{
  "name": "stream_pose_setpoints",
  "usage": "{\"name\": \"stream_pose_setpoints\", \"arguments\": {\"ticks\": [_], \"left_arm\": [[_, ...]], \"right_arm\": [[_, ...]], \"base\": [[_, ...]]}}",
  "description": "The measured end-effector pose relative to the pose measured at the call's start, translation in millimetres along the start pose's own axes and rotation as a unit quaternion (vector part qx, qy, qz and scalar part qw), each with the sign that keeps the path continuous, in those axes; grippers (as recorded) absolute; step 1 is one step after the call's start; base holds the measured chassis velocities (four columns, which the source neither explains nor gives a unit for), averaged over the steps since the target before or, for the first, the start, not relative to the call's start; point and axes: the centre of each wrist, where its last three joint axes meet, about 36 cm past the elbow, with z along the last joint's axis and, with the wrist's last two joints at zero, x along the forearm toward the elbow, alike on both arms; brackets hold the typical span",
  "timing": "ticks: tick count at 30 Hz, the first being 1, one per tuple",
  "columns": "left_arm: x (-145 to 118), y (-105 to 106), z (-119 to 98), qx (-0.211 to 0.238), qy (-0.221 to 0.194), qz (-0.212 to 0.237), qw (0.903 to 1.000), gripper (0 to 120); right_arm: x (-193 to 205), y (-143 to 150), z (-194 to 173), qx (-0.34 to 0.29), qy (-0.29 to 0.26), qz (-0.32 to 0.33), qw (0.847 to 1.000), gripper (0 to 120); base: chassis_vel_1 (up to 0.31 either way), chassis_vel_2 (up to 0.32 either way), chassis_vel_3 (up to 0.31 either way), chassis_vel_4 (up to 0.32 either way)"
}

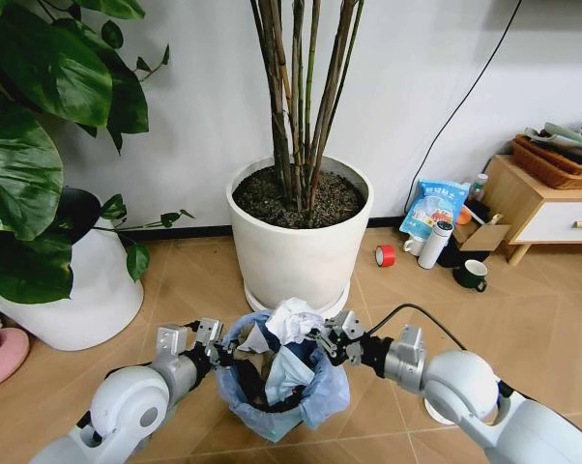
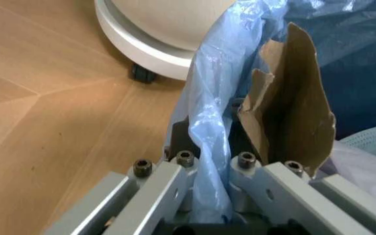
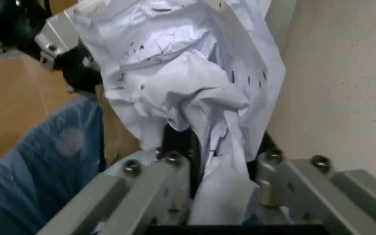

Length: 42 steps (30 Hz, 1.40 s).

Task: Pick up the trash bin and place the garbage on the floor into it.

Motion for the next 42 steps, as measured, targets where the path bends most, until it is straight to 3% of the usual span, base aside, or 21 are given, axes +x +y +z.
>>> {"name": "stream_pose_setpoints", "arguments": {"ticks": [3, 5, 12, 17, 21, 27, 42], "left_arm": [[2, 1, -3, -0.002, -0.005, -0.001, 1.0, 0], [2, 1, -4, -0.002, -0.006, -0.001, 1.0, 0], [2, -1, -4, 0.001, -0.009, 0.001, 1.0, 0], [1, 0, -5, 0.002, -0.011, 0.001, 0.9999, 0], [1, 3, -7, 0.003, -0.015, -0.003, 0.9999, 0], [-1, 5, -10, 0.007, -0.02, -0.005, 0.9998, 0], [11, 16, -10, 0.016, -0.035, -0.041, 0.9984, 0]], "right_arm": [[0, 3, 1, 0.003, 0.003, 0.0, 1.0, 34], [0, 3, 0, 0.004, 0.003, 0.0, 1.0, 36], [0, 3, -2, 0.006, 0.002, 0.002, 1.0, 67], [0, 2, -2, 0.006, 0.0, 0.008, 1.0, 79], [2, -1, -5, 0.008, -0.004, 0.016, 1.0, 97], [3, -2, -9, 0.008, -0.012, 0.028, 1.0, 100], [52, -10, -18, -0.047, -0.03, 0.172, 0.983, 100]], "base": [[0.0, 0.0, 0.0, 0.0], [0.0, 0.0, 0.0, 0.0], [0.0, 0.0, 0.0, 0.0], [0.0, 0.0, 0.0, 0.0], [0.0, 0.0, 0.0, 0.0], [0.0, 0.0, 0.0, 0.0], [0.0, 0.0, 0.0, 0.0]]}}
